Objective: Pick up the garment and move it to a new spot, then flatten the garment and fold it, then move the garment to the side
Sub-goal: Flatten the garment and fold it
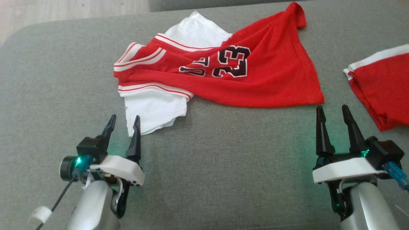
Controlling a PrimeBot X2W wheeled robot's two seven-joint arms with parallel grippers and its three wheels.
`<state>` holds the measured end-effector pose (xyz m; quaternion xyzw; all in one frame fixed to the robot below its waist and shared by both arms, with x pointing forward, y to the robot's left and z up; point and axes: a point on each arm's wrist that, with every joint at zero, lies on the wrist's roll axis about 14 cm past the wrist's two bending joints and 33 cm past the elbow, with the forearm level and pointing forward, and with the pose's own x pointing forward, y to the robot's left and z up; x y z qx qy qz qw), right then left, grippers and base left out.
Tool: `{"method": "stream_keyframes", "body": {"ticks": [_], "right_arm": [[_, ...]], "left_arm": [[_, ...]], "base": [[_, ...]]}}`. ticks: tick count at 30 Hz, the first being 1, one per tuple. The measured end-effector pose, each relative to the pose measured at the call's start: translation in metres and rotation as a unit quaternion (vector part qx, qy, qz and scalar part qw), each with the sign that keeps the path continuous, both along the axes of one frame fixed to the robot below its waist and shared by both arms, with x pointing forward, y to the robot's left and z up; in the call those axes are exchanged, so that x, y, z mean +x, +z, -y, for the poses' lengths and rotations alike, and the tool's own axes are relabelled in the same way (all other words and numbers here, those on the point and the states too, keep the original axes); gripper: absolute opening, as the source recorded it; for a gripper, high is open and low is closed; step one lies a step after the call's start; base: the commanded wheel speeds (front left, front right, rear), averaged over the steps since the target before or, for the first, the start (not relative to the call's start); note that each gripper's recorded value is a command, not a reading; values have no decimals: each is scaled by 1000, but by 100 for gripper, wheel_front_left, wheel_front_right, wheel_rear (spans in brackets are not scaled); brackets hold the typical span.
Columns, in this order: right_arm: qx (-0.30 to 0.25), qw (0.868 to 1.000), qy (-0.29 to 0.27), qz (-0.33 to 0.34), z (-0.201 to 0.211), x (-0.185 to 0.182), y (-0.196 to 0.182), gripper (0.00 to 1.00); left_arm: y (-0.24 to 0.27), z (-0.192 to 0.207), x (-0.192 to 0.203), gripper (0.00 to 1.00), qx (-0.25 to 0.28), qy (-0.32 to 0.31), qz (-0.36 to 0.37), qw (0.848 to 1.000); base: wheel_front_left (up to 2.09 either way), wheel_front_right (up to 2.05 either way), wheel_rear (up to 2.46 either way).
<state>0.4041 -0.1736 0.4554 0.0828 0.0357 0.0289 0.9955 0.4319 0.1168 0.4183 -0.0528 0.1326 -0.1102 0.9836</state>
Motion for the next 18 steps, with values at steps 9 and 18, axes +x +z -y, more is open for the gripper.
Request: {"method": "stream_keyframes", "body": {"ticks": [9,18], "right_arm": [[-9,1000,-14,-13,11,-1,-8,100],[-10,1000,-22,-11,17,-1,-7,100]], "left_arm": [[-62,-7,-2,100,38,-4,-124,992],[-66,1,8,49,48,-26,-142,988]], "base": [[0,0,0],[0,0,0]]}}
